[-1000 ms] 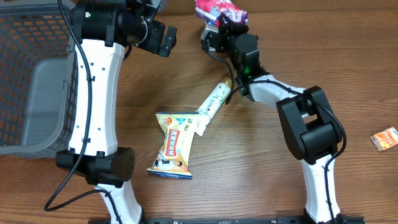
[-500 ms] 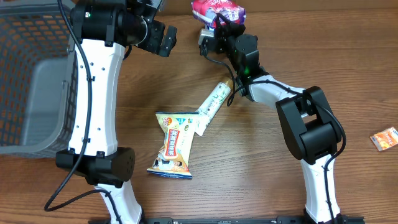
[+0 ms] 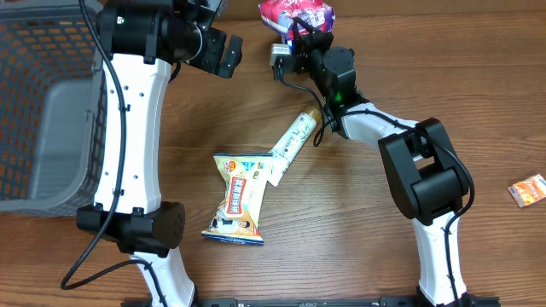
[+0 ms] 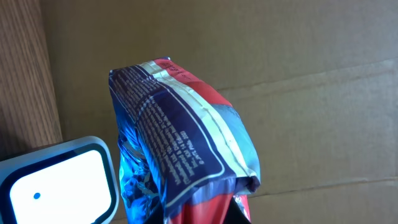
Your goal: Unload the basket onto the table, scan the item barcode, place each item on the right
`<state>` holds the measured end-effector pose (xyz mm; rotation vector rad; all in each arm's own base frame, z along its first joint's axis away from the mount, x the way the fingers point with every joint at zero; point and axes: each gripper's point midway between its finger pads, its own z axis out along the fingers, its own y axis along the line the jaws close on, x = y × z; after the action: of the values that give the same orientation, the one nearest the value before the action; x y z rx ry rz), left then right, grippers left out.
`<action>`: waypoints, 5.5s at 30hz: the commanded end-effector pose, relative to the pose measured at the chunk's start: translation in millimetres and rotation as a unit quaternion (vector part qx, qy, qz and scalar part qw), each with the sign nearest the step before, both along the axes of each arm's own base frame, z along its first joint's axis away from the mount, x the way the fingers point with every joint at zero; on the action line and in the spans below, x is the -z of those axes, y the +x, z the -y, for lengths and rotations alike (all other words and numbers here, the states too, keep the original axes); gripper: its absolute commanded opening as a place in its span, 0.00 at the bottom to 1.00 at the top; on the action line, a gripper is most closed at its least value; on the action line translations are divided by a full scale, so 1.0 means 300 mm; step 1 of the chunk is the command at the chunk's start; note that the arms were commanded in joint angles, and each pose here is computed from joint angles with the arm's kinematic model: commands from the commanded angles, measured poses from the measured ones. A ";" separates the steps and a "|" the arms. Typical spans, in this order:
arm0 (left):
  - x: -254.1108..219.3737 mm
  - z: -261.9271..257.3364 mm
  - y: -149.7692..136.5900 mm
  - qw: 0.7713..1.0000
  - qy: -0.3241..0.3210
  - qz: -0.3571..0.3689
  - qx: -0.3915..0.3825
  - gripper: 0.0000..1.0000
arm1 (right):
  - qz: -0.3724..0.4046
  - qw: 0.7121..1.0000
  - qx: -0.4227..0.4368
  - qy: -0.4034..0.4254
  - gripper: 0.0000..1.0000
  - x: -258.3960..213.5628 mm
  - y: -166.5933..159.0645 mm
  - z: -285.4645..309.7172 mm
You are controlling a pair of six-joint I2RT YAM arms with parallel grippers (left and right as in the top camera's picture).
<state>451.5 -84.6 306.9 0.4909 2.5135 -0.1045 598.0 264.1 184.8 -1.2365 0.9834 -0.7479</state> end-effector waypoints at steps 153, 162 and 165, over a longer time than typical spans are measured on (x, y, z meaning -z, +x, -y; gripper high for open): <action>-0.018 -0.008 -0.002 1.000 -0.004 0.006 -0.009 1.00 | -0.745 0.454 0.164 0.460 0.33 0.015 -0.637 -0.052; -0.018 -0.008 -0.002 1.000 -0.004 0.006 -0.009 1.00 | -0.784 0.477 0.099 0.385 0.28 -0.041 -0.768 -0.054; -0.018 -0.008 -0.002 1.000 -0.004 0.006 -0.009 1.00 | -0.792 0.494 0.091 0.346 0.27 -0.019 -0.808 -0.036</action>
<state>451.5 -84.5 306.9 0.4906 2.5135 -0.1049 367.5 266.2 174.1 -0.5530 2.6883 0.9851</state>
